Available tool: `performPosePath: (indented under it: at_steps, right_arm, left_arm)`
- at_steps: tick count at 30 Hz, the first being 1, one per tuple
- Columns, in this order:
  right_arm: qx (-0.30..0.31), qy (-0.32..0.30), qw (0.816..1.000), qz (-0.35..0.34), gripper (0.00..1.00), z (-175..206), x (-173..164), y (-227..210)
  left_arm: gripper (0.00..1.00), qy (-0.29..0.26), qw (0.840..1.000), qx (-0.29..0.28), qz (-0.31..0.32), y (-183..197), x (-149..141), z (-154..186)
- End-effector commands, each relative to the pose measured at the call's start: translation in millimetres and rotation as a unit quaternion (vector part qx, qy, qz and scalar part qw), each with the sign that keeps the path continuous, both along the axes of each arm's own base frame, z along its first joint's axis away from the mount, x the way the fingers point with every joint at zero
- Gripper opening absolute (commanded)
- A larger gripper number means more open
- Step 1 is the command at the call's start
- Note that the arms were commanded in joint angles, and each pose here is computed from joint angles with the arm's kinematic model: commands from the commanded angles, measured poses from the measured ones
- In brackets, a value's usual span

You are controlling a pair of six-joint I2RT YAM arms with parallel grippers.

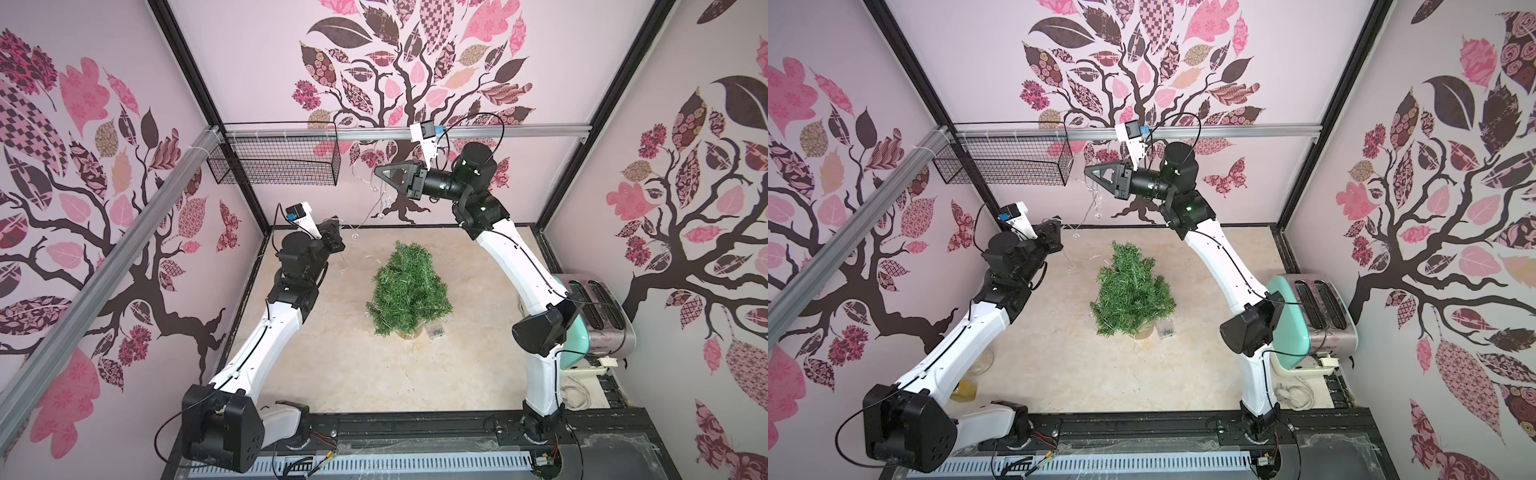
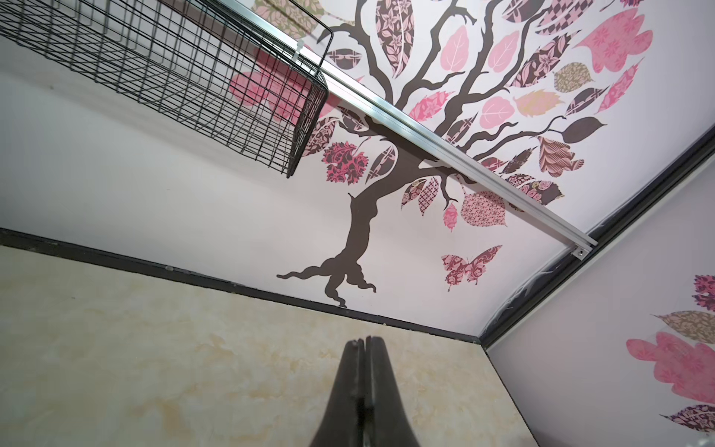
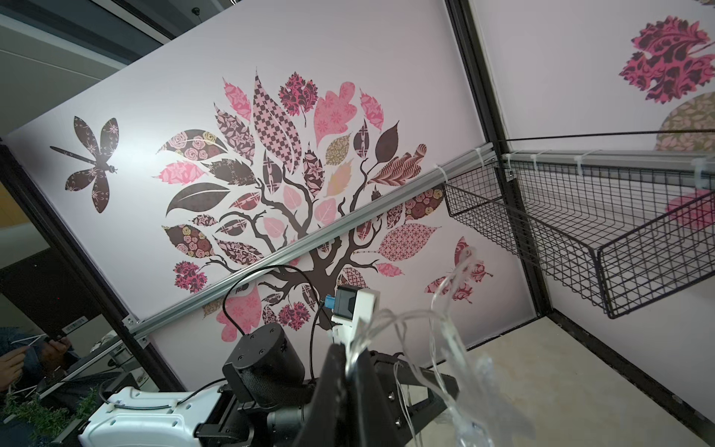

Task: Remove string lights from the small christmas tree
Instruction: Remove the light string from the Christmas tree.

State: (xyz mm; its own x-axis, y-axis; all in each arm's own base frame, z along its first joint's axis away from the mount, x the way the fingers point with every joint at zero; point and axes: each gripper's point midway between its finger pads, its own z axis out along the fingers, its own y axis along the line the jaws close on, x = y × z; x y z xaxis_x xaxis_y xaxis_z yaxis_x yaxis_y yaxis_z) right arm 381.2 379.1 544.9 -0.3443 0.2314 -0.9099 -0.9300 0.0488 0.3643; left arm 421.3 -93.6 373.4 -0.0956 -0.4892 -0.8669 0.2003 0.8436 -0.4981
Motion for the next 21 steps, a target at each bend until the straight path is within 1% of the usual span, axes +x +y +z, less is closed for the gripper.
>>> performPosePath:
  at_steps: [1,4,5,10,14,18,21]
  right_arm:
    - [0.006,-0.030,1.000,0.008,0.00,16.1,-17.7,-7.2]
    - [0.007,-0.035,0.999,0.010,0.00,21.0,-24.4,-10.2]
    - [0.007,-0.036,0.999,0.011,0.00,22.2,-26.6,-11.2]
    - [0.009,-0.044,0.999,0.010,0.00,27.5,-38.6,-18.2]
    - [0.013,-0.050,0.999,0.012,0.00,34.2,-49.2,-24.0]
    - [0.017,-0.059,0.998,0.014,0.00,41.8,-62.2,-30.6]
    - [0.015,-0.058,0.998,0.012,0.00,38.5,-67.1,-34.4]
  left_arm:
    - [0.00,-0.006,1.000,0.011,0.029,12.5,-10.3,8.5]
    - [0.00,-0.015,0.999,0.015,0.041,18.2,-17.1,20.3]
    - [0.00,-0.008,0.999,0.016,0.047,21.0,-19.4,19.1]
    - [0.00,-0.022,0.997,0.020,0.071,32.0,-33.2,40.6]
    - [0.00,-0.024,0.996,0.014,0.086,40.0,-45.9,52.0]
    - [0.00,-0.036,0.995,0.006,0.088,43.9,-60.2,66.0]
    - [0.00,-0.052,0.995,0.003,0.086,45.7,-71.4,80.7]
